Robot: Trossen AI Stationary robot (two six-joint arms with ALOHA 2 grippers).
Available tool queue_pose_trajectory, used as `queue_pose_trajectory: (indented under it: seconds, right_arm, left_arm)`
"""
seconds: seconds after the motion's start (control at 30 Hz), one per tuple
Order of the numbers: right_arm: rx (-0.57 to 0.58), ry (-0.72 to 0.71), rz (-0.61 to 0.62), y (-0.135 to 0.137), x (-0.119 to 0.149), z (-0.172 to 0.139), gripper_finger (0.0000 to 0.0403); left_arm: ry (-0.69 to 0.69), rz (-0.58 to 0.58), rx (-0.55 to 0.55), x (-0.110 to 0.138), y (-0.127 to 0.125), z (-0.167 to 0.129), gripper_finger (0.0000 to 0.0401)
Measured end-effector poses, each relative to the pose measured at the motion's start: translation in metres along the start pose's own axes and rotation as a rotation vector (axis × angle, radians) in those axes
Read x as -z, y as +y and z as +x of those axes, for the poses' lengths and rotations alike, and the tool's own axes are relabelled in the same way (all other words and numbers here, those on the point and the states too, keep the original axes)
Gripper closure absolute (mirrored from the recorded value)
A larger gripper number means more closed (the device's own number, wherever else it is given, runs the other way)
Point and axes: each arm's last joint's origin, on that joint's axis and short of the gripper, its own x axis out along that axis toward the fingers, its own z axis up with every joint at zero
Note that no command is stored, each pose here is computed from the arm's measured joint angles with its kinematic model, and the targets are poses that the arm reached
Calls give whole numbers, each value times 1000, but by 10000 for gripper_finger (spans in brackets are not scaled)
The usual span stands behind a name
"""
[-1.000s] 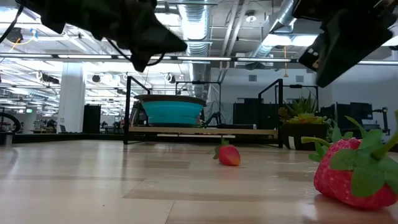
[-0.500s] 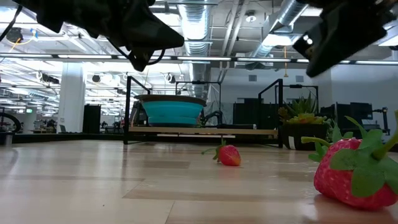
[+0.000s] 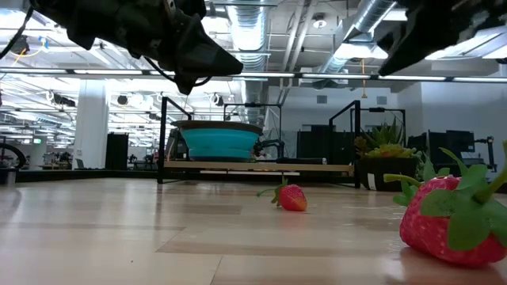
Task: Pick & Place Fruit
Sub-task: Put the strawberry into the basket
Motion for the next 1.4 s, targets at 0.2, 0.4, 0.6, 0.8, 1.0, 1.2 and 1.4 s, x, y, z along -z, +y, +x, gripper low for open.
queue_pose_trajectory:
  seconds: [0.2, 0.4, 0.6, 0.8, 1.0, 1.2, 1.4]
  right_arm:
    - [20, -86, 113, -16, 29, -6, 403]
    - [-33, -284, 187, -17, 45, -15, 403]
    - [-70, -414, 199, -17, 46, -32, 403]
    - [-63, -488, 127, -21, 47, -48, 403]
    - [1, -582, 80, -34, 49, -65, 403]
    - [61, -653, 120, -48, 55, -81, 403]
    - [47, -713, 205, -53, 64, -96, 403]
  left_arm:
    - [19, 6, -6, 5, 1, 4, 399]
    - [70, 11, -1, 21, 0, 20, 399]
    - [96, 57, 72, 26, -9, 48, 399]
    - [115, 171, 97, 31, -10, 58, 399]
    - [115, 342, 219, 32, -14, 57, 399]
    - [114, 343, 207, 31, -9, 58, 395]
    - [113, 336, 186, 29, -3, 60, 382]
